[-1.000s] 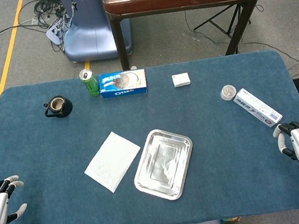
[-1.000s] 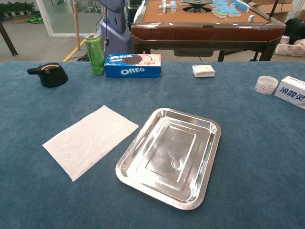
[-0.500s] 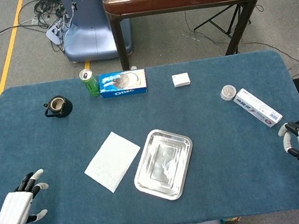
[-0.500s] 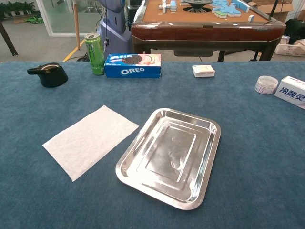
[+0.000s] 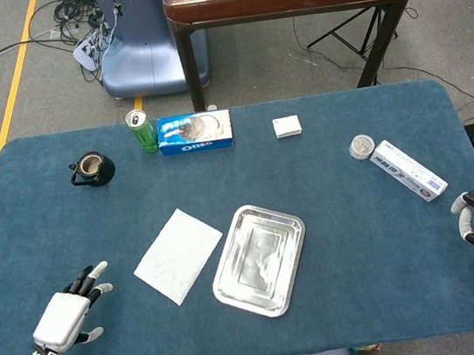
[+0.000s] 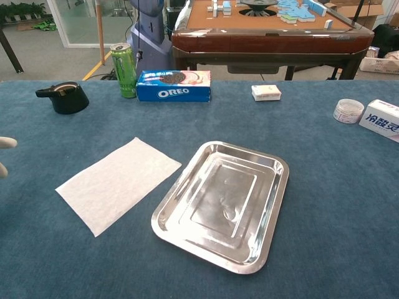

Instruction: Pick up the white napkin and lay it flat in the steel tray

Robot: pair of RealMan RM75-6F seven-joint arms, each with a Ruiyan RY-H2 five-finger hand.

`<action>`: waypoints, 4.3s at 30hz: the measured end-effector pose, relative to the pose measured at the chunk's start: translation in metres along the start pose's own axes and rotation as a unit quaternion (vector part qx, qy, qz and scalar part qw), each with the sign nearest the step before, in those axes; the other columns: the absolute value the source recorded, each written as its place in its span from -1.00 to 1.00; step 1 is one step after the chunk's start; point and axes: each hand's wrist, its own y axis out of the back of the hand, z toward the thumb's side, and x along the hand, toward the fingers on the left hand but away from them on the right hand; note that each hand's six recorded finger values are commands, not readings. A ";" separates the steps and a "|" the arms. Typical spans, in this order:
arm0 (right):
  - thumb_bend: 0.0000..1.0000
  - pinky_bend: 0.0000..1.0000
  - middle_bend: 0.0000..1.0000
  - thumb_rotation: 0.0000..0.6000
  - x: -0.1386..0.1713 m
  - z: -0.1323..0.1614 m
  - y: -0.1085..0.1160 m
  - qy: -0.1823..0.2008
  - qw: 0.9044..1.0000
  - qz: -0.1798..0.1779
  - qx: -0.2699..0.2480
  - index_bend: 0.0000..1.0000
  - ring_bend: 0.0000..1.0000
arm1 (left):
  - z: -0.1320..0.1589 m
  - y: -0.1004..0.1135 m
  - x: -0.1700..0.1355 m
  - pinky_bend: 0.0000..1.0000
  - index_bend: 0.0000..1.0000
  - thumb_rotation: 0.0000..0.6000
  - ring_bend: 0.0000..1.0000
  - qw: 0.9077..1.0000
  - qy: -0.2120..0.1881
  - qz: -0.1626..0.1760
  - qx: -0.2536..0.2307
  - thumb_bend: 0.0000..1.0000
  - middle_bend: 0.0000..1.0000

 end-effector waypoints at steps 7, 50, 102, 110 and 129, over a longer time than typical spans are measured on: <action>0.39 0.12 0.11 1.00 0.000 -0.001 -0.001 -0.001 1.000 0.003 0.000 0.09 -0.12 | 0.012 -0.004 0.019 -0.36 -0.35 1.00 -0.97 1.000 -0.005 0.005 -0.020 -0.90 -0.92; 0.39 0.12 0.11 1.00 0.000 -0.002 0.003 -0.003 1.000 -0.002 -0.003 0.09 -0.12 | 0.051 -0.037 0.081 -0.83 -0.25 1.00 -1.00 1.000 -0.012 -0.010 -0.009 -0.90 -1.00; 0.39 0.12 0.12 1.00 0.000 -0.003 0.002 -0.002 1.000 0.001 -0.006 0.09 -0.12 | 0.078 -0.043 0.120 -0.83 -0.01 1.00 -1.00 0.999 -0.009 0.024 -0.048 -0.83 -1.00; 0.39 0.12 0.12 1.00 0.001 -0.002 0.001 -0.001 1.000 0.002 -0.005 0.09 -0.12 | 0.079 -0.042 0.121 -0.81 0.09 1.00 -1.00 0.998 -0.005 0.029 -0.051 -0.68 -1.00; 0.39 0.12 0.12 1.00 0.001 -0.002 0.001 -0.002 1.000 0.002 -0.005 0.09 -0.12 | 0.076 -0.043 0.118 -0.75 0.14 1.00 -1.00 0.997 0.002 0.028 -0.069 -0.31 -1.00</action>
